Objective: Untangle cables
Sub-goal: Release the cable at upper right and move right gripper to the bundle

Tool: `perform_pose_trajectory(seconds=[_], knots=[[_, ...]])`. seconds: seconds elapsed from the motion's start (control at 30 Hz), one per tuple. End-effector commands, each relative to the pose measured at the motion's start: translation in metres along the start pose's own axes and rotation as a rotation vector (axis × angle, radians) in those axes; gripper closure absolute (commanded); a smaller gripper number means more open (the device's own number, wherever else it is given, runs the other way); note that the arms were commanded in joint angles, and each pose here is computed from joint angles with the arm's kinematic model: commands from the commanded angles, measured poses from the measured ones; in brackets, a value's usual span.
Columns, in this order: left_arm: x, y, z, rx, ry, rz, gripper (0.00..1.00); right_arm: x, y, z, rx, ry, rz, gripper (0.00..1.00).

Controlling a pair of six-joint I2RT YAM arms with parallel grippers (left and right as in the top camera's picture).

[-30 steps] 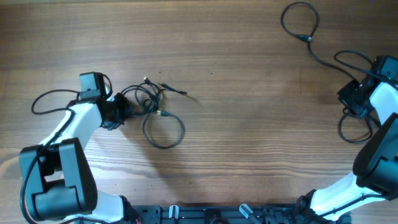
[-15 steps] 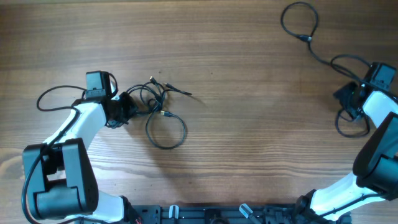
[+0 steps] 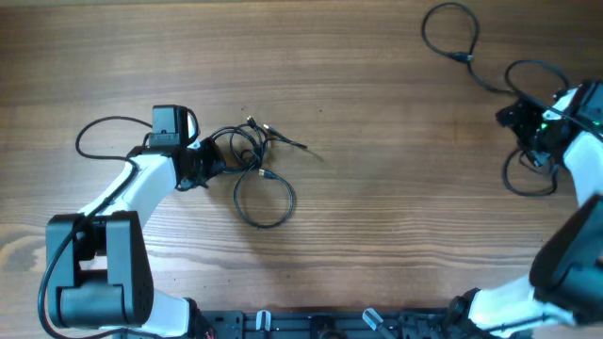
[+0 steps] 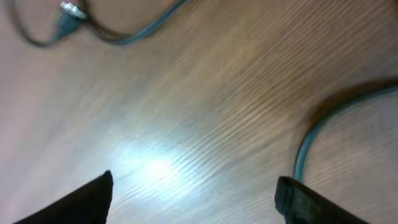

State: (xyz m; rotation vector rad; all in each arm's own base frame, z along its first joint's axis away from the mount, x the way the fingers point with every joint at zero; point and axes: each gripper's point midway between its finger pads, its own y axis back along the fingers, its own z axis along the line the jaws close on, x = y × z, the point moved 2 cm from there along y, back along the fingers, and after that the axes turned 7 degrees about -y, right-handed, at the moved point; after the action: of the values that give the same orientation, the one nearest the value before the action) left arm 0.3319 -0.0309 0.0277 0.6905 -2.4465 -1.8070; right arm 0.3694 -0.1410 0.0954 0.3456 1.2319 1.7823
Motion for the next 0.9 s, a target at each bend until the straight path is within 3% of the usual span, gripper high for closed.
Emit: perform_pose_trajectory(seconds=[0.0,0.13,0.37,0.87], knots=[[0.005,-0.004,-0.001,0.010,-0.027,0.014,0.92,0.023,0.038,0.040,-0.138,-0.004,0.083,0.10],[0.009,-0.006,-0.012,0.040,-0.103,0.025,0.92,0.068,0.034,0.046,-0.110,0.000,0.253,0.11],[0.020,-0.010,-0.039,0.070,-0.241,0.033,0.92,0.139,0.028,0.089,-0.119,0.244,0.415,0.06],[0.031,-0.011,-0.064,0.163,-0.287,0.061,0.95,0.271,0.032,0.153,-0.184,0.642,0.577,0.04]])
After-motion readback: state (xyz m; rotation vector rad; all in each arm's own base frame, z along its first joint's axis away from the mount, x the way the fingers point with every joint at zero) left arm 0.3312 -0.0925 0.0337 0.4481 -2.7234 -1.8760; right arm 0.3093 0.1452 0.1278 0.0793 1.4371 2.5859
